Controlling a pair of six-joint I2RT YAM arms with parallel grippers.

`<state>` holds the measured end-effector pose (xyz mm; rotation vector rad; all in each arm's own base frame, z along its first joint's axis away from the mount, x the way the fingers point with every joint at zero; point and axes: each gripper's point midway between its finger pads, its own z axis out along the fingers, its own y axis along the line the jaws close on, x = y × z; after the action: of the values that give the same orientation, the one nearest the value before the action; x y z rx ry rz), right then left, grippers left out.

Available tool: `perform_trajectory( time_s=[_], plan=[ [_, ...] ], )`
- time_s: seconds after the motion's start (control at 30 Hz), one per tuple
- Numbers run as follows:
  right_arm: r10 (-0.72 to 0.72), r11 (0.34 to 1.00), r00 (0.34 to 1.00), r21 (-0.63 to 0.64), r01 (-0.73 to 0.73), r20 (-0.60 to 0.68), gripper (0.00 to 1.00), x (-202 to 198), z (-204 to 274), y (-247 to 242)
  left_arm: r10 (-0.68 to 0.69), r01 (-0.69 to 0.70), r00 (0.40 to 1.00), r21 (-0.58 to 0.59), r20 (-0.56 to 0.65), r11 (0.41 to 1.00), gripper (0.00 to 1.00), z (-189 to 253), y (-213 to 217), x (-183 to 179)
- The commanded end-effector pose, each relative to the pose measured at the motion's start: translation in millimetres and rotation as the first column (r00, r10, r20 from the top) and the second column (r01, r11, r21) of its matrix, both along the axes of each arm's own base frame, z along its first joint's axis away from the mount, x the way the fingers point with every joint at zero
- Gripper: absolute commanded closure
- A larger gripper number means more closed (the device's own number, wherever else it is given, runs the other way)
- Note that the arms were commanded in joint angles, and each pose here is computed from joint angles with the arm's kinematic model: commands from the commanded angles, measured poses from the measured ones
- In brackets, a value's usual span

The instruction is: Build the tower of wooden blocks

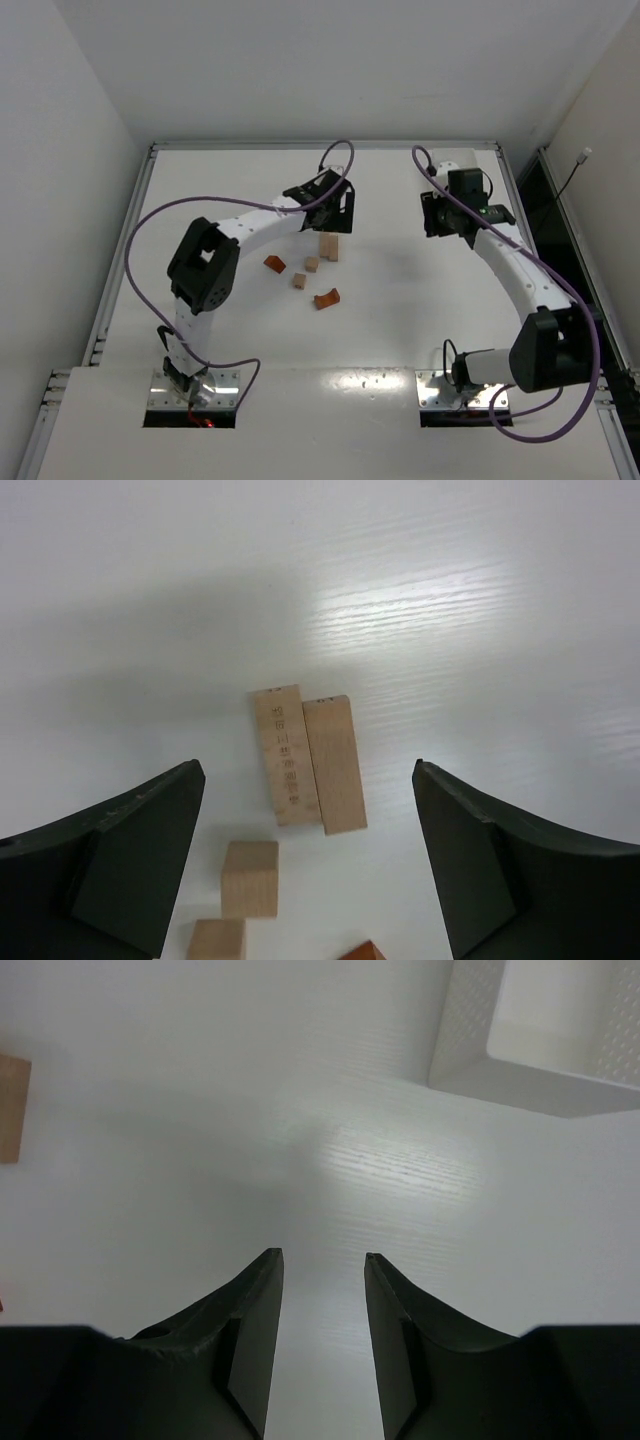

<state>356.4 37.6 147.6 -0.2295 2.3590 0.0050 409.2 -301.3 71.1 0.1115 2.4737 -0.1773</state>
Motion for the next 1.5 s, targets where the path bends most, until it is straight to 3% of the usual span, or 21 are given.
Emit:
perform_trajectory(
  time_s=[0.0, 0.13, 0.17, 0.2, 0.3, 0.33, 0.37, 0.43, 0.5, 0.6, 0.63, 0.73, 0.9, 1.03, 1.2, 1.3, 1.47],
  plan=[
    [0.113, 0.994, 0.993, 0.005, -0.114, 0.037, 0.65, -2.5, 3.6, 12.4, -0.025, 0.038, 0.987, -0.083, 0.161, 0.996, 0.17, 90.2, 5.0, 3.9],
    [0.397, 0.916, 0.916, 0.032, -0.399, 0.046, 0.55, -16.0, 9.9, 46.2, -0.077, 0.087, 0.966, -0.029, 0.247, 0.996, 0.23, 135.9, 29.5, -5.0],
    [0.487, 0.868, 0.871, 0.074, -0.49, 0.063, 0.45, -22.9, 11.6, 61.4, -0.092, 0.093, 0.961, 0.009, 0.26, 0.996, 0.23, 138.5, 41.3, -5.7],
    [0.567, 0.82, 0.821, 0.046, -0.57, 0.072, 0.41, -20.2, 15.0, 72.9, -0.09, 0.086, 0.961, 0.025, 0.263, 0.996, 0.23, 141.7, 53.5, -6.1],
    [0.702, 0.704, 0.707, 0.063, -0.707, 0.086, 0.41, -20.2, 15.4, 103.1, -0.069, 0.079, 0.962, -0.03, 0.263, 0.996, 0.23, 156.1, 101.3, -0.2],
    [0.733, 0.672, 0.675, 0.064, -0.738, 0.086, 0.42, -20.7, 14.2, 110.2, -0.003, 0.018, 0.965, -0.054, 0.262, 0.998, 0.23, 159.7, 134.7, 11.0],
    [0.776, 0.62, 0.626, 0.096, -0.779, 0.077, 0.44, -28.4, 11.1, 121.1, 0.02, 0.0, 0.966, -0.077, 0.258, 0.997, 0.17, 166.4, 151.4, 10.4],
    [0.872, 0.477, 0.483, 0.086, -0.874, 0.074, 0.51, -32.0, 5.6, 146.6, 0.074, -0.041, 0.969, -0.142, 0.234, 0.989, 0.11, 168.4, 190.3, 16.4],
    [0.928, 0.364, 0.368, 0.061, -0.929, 0.057, 0.7, -37.3, 5.2, 167.3, 0.102, -0.066, 0.972, -0.169, 0.214, 0.983, 0.08, 165.7, 215.2, 12.2],
    [0.964, 0.265, 0.267, 0.084, -0.961, 0.017, 0.88, -37.7, -6.3, 190.2, 0.166, -0.13, 0.966, -0.182, 0.198, 0.975, 0.08, 166.6, 261.6, 11.2],
    [0.977, 0.211, 0.213, 0.074, -0.975, 0.012, 0.91, -41.6, -8.6, 202.6, 0.182, -0.147, 0.966, -0.188, 0.184, 0.971, 0.08, 164.8, 270.1, 6.4],
    [0.99, 0.136, 0.134, 0.054, -0.989, -0.043, 0.99, -44.9, -24.5, 221.9, 0.238, -0.206, 0.957, -0.188, 0.168, 0.96, 0.08, 161.5, 303.8, -2.3],
    [0.987, 0.095, 0.091, 0.028, -0.995, -0.134, 1.0, -49.0, -56.2, 230.2, 0.328, -0.293, 0.931, -0.208, 0.162, 0.933, 0.08, 160.2, 343.6, -13.9],
    [0.976, 0.092, 0.086, 0.019, -0.996, -0.198, 1.0, -57.9, -84.8, 224.1, 0.34, -0.306, 0.931, -0.229, 0.131, 0.924, 0.08, 149.3, 349.6, -21.9],
    [0.981, 0.093, 0.09, 0.01, -0.996, -0.17, 1.0, -59.9, -74.1, 234.1, 0.337, -0.309, 0.938, -0.246, 0.081, 0.919, 0.07, 131.5, 343.3, -31.3],
    [0.986, 0.068, 0.067, 0.002, -0.998, -0.152, 0.82, -68.2, -66.0, 240.6, 0.338, -0.311, 0.939, -0.26, 0.063, 0.914, 0.06, 124.0, 339.8, -35.7],
    [0.985, 0.054, 0.065, -0.076, -0.996, -0.157, 0.79, -69.1, -68.8, 245.5, 0.338, -0.309, 0.939, -0.26, 0.072, 0.915, 0.05, 127.6, 340.2, -34.1]
  ],
)
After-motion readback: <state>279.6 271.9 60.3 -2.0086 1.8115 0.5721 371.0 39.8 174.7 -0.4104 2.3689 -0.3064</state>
